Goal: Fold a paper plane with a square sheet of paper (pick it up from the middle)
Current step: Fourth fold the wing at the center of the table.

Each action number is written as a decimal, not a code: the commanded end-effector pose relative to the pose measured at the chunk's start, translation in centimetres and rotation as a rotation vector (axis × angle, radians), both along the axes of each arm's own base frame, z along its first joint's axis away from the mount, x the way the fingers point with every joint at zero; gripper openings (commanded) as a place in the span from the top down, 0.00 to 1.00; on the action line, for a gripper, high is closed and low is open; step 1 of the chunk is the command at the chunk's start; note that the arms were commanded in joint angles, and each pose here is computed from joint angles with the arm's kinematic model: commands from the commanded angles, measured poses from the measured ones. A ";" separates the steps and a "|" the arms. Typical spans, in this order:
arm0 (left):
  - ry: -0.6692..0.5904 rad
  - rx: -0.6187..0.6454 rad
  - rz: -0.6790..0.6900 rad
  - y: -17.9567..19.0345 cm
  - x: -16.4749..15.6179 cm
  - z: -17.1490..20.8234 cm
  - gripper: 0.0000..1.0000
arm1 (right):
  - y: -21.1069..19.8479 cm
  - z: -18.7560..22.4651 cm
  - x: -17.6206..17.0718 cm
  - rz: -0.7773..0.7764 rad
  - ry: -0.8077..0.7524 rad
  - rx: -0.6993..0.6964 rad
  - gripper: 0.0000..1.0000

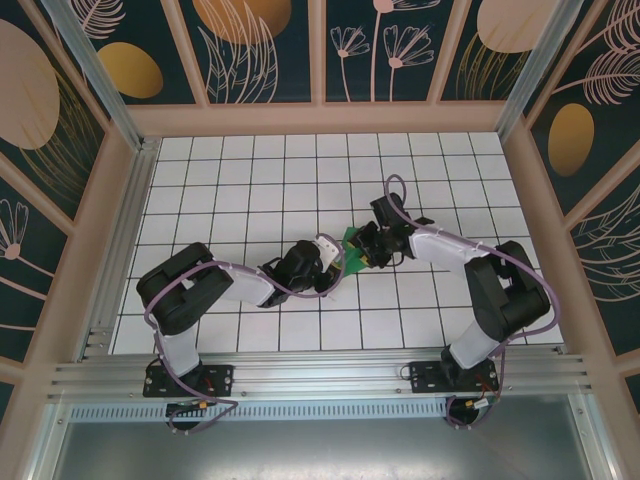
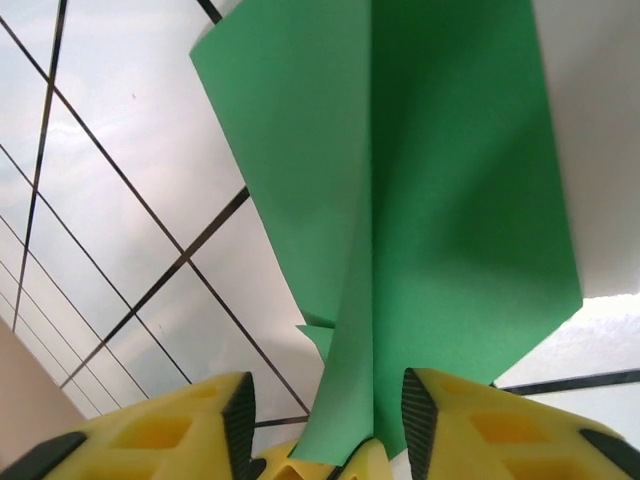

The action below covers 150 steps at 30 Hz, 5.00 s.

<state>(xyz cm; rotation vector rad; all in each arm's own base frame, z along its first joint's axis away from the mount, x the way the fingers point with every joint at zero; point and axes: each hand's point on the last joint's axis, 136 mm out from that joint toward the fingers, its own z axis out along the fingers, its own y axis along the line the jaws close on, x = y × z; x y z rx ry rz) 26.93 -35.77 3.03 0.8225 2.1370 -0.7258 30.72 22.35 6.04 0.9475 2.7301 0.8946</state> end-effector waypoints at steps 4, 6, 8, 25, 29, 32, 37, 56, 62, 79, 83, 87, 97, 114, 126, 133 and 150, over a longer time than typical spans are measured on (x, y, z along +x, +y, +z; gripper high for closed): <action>0.050 -0.064 0.006 -0.3 -0.7 -0.5 0.91 | 0.7 3.0 1.8 0.210 -0.205 0.053 0.43; 0.072 -0.087 0.016 -0.3 -0.8 -0.5 0.91 | 0.7 3.1 1.7 0.252 -0.245 0.070 0.40; 0.102 -0.115 0.030 -0.2 -0.8 -0.4 0.92 | 0.8 3.4 1.6 0.293 -0.298 0.084 0.39; 0.369 -0.255 0.127 0.6 0.7 -0.8 0.98 | -0.9 1.0 -0.4 0.407 -0.365 0.084 0.38; 0.408 -0.286 0.143 0.6 1.1 -0.4 0.98 | 0.0 0.5 -0.2 0.449 -0.360 0.069 0.45; 0.436 -0.320 0.155 0.8 1.4 0.2 0.99 | 0.5 0.2 0.0 0.465 -0.358 0.075 0.49; 0.483 -0.338 0.161 0.4 1.6 0.4 0.99 | 1.4 0.0 0.2 0.498 -0.383 0.106 0.52; 0.599 -0.326 0.236 0.8 2.2 -1.5 1.00 | 1.7 -1.6 1.2 0.504 -0.369 0.088 0.53; 0.647 -0.385 0.249 1.1 2.1 -1.2 1.00 | 1.9 -0.7 1.9 0.498 -0.404 0.091 0.55; 0.781 -0.439 0.352 1.9 1.9 -2.6 1.00 | 2.1 -2.1 3.1 0.494 -0.367 0.054 0.55; 0.790 -0.437 0.360 2.0 1.9 -2.7 1.00 | 2.1 -2.7 3.1 0.495 -0.346 0.036 0.57; 0.790 -0.438 0.360 2.0 1.9 -2.6 1.00 | 1.9 -4.0 2.9 0.496 -0.299 -0.016 0.60; 0.732 -0.448 0.360 2.0 2.7 0.1 0.76 | 0.4 -7.2 2.0 0.464 -0.185 -0.140 0.61; 0.609 -0.388 0.447 3.7 4.4 2.5 0.66 | -2.0 -10.4 0.9 0.458 -0.041 -0.345 0.55; 0.612 -0.478 0.295 1.2 4.2 4.8 0.84 | -2.6 -11.6 0.1 0.430 0.023 -0.375 0.56; 0.659 -0.430 0.275 0.5 3.9 3.2 0.88 | -2.6 -12.1 -0.2 0.423 0.047 -0.373 0.56; 0.705 -0.304 0.341 1.5 3.7 -0.4 0.90 | -2.9 -13.0 -0.8 0.409 0.100 -0.386 0.57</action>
